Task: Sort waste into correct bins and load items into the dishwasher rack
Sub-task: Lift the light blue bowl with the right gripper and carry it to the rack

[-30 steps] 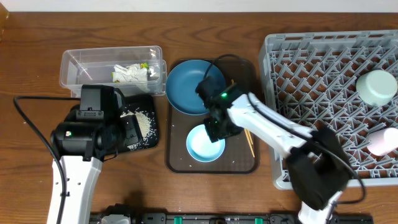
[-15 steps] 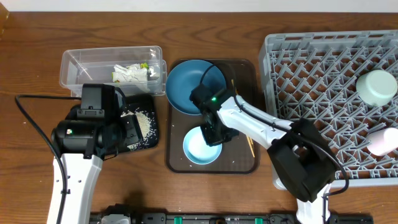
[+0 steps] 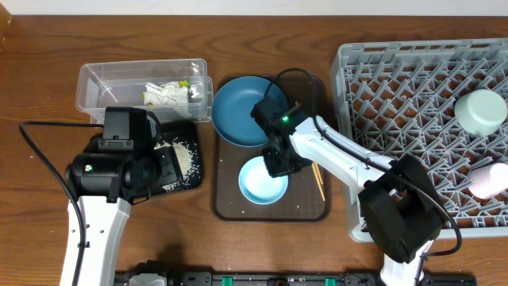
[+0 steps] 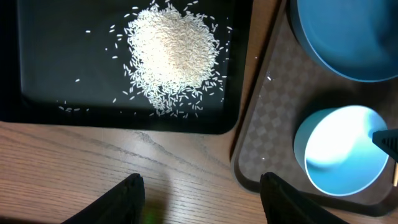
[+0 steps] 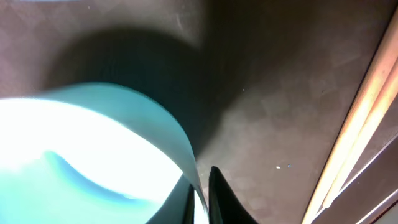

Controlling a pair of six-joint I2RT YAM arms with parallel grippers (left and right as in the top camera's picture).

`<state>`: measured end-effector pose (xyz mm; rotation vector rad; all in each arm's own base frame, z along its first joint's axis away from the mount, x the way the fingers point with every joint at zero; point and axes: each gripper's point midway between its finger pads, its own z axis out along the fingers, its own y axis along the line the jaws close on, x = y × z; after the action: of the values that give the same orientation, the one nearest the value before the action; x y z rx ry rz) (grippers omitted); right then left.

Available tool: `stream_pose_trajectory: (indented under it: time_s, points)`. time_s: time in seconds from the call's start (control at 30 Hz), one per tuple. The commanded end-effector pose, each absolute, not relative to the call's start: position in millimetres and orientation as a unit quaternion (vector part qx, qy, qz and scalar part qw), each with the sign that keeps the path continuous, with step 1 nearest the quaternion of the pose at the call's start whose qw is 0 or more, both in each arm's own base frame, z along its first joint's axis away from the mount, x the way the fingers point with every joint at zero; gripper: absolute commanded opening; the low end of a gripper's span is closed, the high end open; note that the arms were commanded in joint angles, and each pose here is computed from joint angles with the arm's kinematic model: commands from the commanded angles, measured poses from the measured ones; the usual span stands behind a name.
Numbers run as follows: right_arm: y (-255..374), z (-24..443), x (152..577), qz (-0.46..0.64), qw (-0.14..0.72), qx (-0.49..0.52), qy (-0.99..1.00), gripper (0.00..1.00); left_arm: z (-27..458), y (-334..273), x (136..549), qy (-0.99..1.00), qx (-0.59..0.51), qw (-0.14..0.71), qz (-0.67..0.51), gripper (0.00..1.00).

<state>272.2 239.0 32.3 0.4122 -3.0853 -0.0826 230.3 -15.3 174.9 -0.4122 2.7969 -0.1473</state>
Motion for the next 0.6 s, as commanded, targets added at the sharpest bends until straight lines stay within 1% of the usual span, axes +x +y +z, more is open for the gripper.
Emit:
stream_pose_trajectory:
  time_s: [0.0, 0.13, 0.23, 0.3, 0.37, 0.5, 0.57]
  points:
    - [242.6, 42.2, 276.5, -0.03, -0.001, 0.134, -0.991, 0.06, 172.1, -12.5, 229.4, 0.976, -0.149, 0.149, -0.046, 0.63]
    - [241.9, 39.7, 272.4, -0.027, 0.004, 0.136, -0.99, 0.12, 172.1, -12.5, 229.4, 0.976, -0.149, 0.149, -0.046, 0.63]
    - [241.0, 37.6, 269.3, -0.024, 0.008, 0.138, -0.99, 0.12, 172.1, -12.5, 229.4, 0.976, -0.149, 0.149, -0.046, 0.63]
    - [241.7, 37.5, 269.1, -0.025, 0.007, 0.139, -0.99, 0.11, 172.0, -12.5, 229.3, 0.976, -0.149, 0.149, -0.046, 0.63]
    - [242.5, 37.5, 270.1, -0.026, 0.005, 0.139, -0.99, 0.06, 172.1, -12.5, 229.4, 0.976, -0.149, 0.149, -0.046, 0.63]
    - [242.6, 37.5, 270.3, -0.026, 0.005, 0.139, -0.99, 0.01, 172.1, -12.5, 229.4, 0.976, -0.149, 0.149, -0.046, 0.63]
    - [242.4, 37.7, 270.0, -0.026, 0.005, 0.139, -0.99, 0.01, 172.1, -12.5, 229.4, 0.976, -0.149, 0.149, -0.046, 0.63]
